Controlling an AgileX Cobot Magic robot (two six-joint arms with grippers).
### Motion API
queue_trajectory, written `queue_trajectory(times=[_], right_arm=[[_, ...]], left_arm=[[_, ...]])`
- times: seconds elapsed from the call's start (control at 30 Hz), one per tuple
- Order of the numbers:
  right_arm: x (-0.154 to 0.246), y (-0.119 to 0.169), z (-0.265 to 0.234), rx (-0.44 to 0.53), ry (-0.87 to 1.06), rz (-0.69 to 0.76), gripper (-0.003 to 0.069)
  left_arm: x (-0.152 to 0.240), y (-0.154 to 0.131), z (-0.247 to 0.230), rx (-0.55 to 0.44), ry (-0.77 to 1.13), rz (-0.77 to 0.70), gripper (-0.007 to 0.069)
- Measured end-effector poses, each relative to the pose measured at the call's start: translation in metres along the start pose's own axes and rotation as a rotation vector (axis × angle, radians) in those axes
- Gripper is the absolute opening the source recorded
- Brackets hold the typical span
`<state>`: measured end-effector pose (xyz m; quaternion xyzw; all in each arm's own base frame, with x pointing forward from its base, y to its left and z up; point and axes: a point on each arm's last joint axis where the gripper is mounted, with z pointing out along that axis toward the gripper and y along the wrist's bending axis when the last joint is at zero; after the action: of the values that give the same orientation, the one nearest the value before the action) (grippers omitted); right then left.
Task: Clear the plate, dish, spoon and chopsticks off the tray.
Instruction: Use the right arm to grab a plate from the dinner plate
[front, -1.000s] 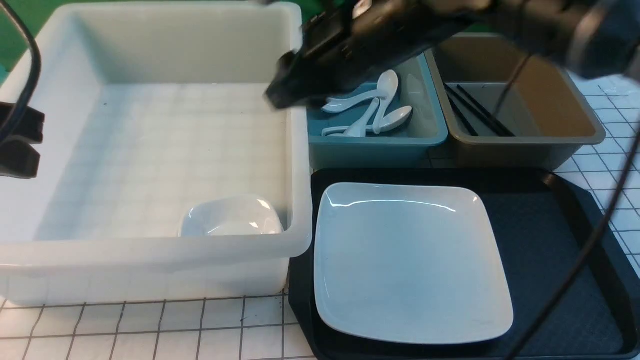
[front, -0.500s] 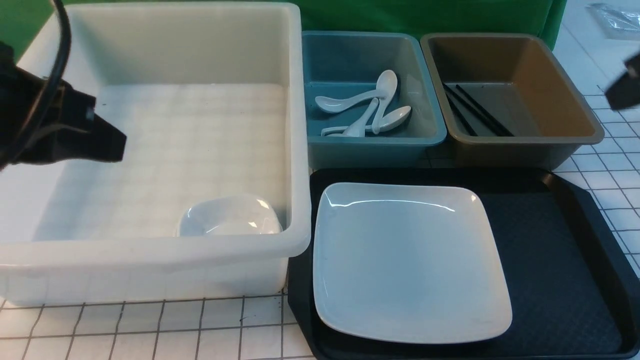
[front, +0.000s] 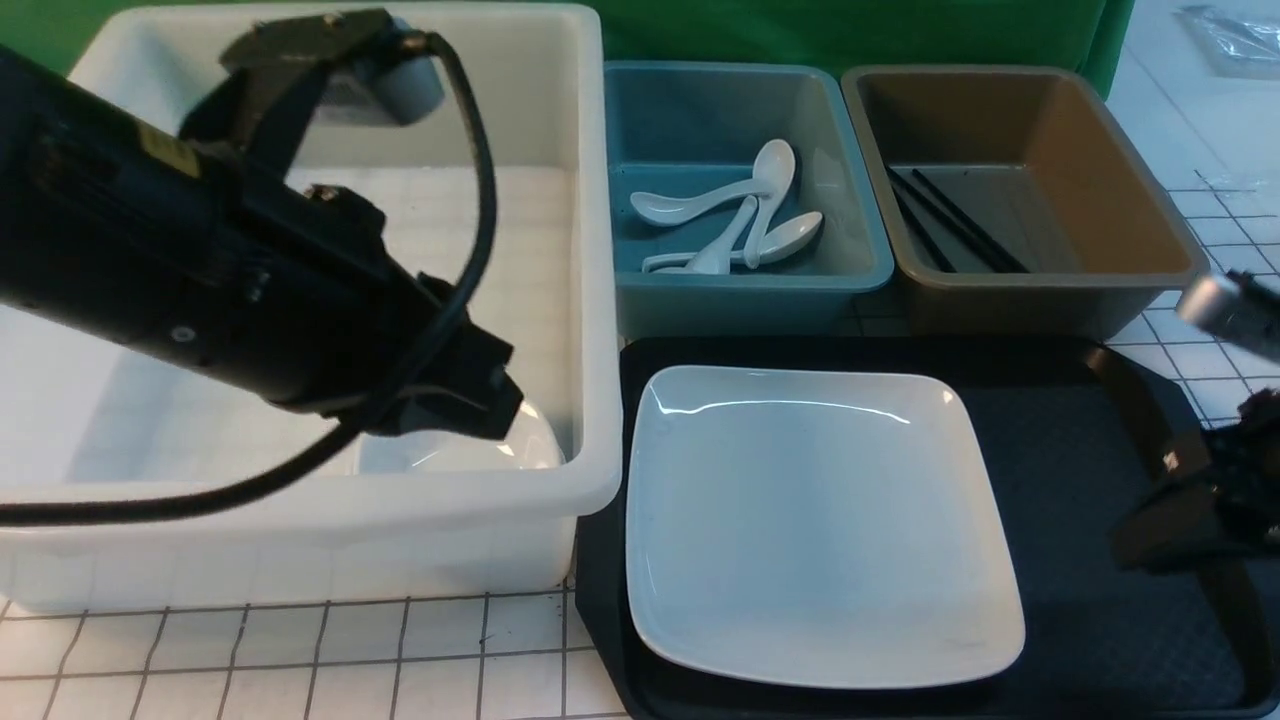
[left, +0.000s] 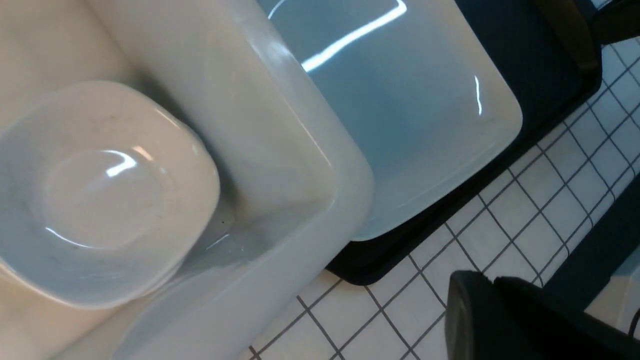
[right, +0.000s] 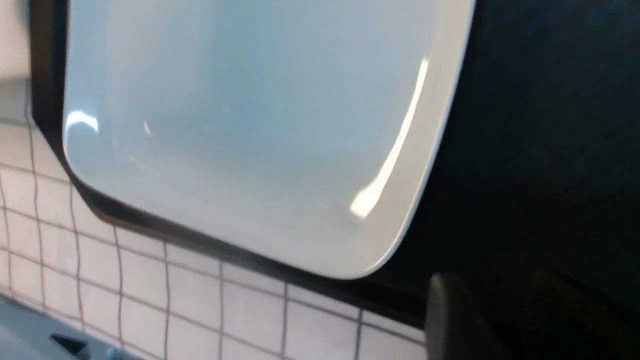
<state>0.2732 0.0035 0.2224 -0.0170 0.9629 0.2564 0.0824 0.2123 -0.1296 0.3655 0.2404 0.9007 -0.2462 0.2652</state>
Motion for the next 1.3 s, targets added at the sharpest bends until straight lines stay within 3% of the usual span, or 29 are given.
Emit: queue_trajectory(times=[0.1,0.27,0.43,0.6,0.77,0.87,0.9,0.93,0.97,1.3], right_arm=[[0.007,-0.007,0.024,-0.026,0.048,0.014,0.0363],[0.003,-0.004,0.053,-0.020,0.068,0.003,0.0396],[-0.001,-0.001,0.082,-0.044,0.095,0.032,0.0473],[-0.003,0.006,0.094,-0.068,0.105,0.045,0.0484],[-0.005,0.015,0.101,-0.078,0.090,-0.002,0.0403],[-0.006,0.016,0.104,-0.076,0.079,-0.016,0.0289],[-0.006,0.016,0.104,-0.075,0.077,-0.016,0.0281],[-0.007,0.015,0.105,-0.069,0.062,-0.024,0.0185],[-0.008,0.015,0.105,-0.067,0.053,-0.028,0.0148],[-0.007,0.017,0.071,-0.002,-0.030,-0.094,0.0122]], left_arm=[[-0.001,0.000,0.006,0.003,0.006,-0.008,-0.0016],[-0.001,0.001,0.006,-0.013,0.007,-0.006,-0.0016],[0.001,0.003,0.006,-0.038,0.032,-0.007,-0.0016],[0.003,0.004,0.006,-0.050,0.050,-0.007,-0.0016],[0.003,0.004,0.006,-0.051,0.053,-0.007,-0.0016],[0.003,0.004,0.006,-0.051,0.053,-0.007,-0.0016],[0.003,0.004,0.006,-0.051,0.053,-0.007,-0.0016],[0.003,0.004,0.006,-0.051,0.053,-0.007,-0.0016],[0.003,0.004,0.006,-0.052,0.053,-0.006,-0.0016],[0.005,0.004,0.006,-0.053,0.078,-0.003,-0.0016]])
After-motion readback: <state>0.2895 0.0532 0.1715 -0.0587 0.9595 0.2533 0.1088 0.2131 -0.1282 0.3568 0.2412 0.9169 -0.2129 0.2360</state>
